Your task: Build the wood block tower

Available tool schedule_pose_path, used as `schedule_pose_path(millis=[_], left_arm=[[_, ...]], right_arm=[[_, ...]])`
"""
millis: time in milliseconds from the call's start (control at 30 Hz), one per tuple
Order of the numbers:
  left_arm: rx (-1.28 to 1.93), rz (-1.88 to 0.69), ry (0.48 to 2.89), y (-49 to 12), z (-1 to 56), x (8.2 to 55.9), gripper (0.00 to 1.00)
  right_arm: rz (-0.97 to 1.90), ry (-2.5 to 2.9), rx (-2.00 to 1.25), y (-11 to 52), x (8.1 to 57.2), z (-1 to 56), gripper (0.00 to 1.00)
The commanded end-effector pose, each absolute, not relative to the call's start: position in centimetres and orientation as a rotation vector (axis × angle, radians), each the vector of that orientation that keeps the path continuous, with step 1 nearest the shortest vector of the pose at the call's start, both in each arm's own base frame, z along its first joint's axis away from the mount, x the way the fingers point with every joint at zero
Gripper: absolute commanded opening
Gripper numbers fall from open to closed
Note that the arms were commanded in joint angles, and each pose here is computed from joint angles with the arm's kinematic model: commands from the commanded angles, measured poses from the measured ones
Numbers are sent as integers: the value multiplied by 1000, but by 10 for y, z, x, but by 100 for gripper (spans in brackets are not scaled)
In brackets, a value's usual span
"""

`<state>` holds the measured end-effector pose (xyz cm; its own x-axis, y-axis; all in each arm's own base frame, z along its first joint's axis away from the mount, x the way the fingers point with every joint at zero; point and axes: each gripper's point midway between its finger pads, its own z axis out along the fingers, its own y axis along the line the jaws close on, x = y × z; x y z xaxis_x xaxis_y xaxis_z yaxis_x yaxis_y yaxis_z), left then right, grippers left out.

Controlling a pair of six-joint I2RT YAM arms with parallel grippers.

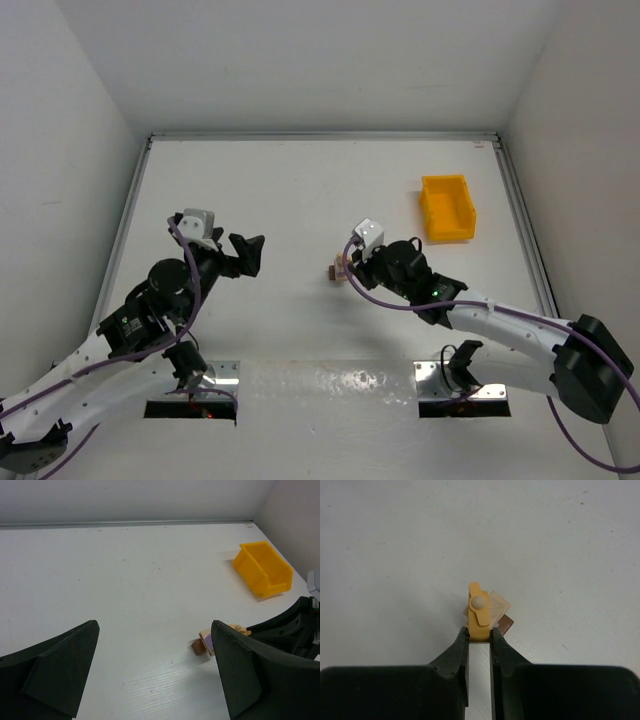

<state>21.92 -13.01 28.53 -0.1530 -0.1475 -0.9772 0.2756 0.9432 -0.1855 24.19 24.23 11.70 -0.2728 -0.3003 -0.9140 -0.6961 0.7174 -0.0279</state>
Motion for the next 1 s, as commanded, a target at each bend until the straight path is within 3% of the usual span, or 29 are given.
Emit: schedule_pose_path(millis=[0, 967], left_arm=[[90, -385, 1658, -131, 293, 222, 91], [101, -398, 1655, -134, 293, 222, 91]], right_arm=[[481, 1807, -737, 250, 251, 135, 0], [471, 1779, -681, 248, 258, 140, 0]])
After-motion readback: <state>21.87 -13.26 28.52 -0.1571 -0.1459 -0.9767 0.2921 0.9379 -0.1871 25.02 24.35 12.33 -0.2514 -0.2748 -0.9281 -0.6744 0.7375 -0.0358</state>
